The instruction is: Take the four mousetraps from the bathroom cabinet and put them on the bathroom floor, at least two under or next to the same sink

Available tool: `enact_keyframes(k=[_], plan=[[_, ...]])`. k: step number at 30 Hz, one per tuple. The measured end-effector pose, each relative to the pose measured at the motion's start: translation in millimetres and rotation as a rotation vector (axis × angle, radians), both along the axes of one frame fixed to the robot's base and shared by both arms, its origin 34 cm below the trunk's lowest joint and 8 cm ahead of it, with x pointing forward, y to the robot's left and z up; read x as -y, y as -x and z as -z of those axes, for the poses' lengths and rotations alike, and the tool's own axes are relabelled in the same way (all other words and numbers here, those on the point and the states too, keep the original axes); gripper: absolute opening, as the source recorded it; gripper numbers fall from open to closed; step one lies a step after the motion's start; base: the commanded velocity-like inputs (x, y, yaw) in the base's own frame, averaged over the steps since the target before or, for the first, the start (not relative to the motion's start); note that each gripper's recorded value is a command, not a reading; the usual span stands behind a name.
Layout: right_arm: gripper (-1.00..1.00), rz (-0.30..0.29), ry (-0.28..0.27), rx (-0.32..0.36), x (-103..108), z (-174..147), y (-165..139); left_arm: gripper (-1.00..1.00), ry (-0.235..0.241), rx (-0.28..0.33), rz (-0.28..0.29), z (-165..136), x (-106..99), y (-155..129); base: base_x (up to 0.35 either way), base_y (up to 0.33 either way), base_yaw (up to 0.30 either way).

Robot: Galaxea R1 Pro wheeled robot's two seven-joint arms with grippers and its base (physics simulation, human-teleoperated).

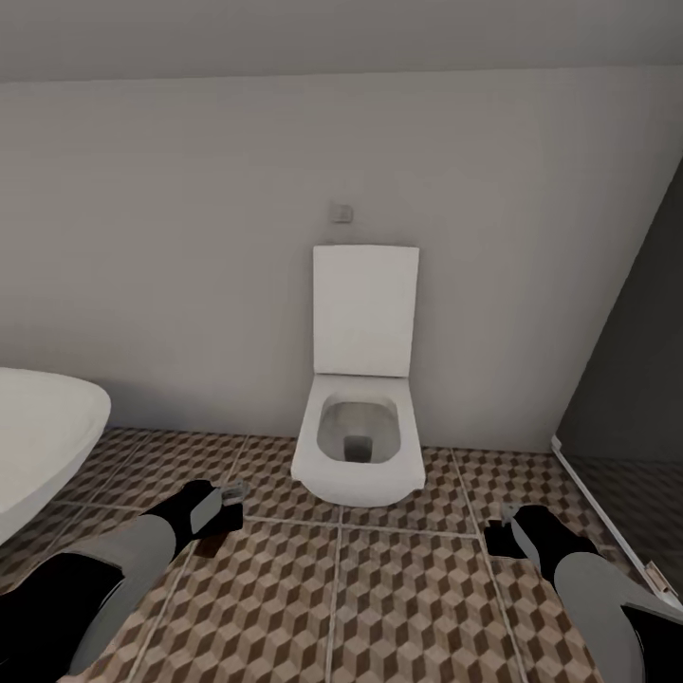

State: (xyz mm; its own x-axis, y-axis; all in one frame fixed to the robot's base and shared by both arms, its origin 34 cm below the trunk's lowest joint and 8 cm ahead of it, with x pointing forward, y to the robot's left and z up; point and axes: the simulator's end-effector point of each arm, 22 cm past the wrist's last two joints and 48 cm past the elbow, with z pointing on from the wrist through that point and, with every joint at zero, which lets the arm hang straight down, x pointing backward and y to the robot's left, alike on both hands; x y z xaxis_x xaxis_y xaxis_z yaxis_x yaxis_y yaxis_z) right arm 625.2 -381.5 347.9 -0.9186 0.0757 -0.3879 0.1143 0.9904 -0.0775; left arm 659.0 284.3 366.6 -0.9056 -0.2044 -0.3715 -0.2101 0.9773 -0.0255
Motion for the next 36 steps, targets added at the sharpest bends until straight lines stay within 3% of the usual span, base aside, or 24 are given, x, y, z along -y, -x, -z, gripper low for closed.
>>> enact_keyframes(k=[15,30,36], plan=[[-1.0,-0.016,0.014,-0.005,0.1,0.4,0.2,-1.0,0.0,-0.002,0.0,0.5,0.4,0.4,0.103,0.0,0.0],[-1.0,-0.016,0.013,-0.004,-0.1,0.1,0.1,-1.0,-0.001,-0.002,0.0,0.4,0.2,0.5,0.302,0.0,0.0],[-1.0,-0.016,0.013,-0.004,-0.1,0.4,0.0,-1.0,-0.001,-0.003,0.0,0.8,0.2,0.6,0.112,0.0,0.0]])
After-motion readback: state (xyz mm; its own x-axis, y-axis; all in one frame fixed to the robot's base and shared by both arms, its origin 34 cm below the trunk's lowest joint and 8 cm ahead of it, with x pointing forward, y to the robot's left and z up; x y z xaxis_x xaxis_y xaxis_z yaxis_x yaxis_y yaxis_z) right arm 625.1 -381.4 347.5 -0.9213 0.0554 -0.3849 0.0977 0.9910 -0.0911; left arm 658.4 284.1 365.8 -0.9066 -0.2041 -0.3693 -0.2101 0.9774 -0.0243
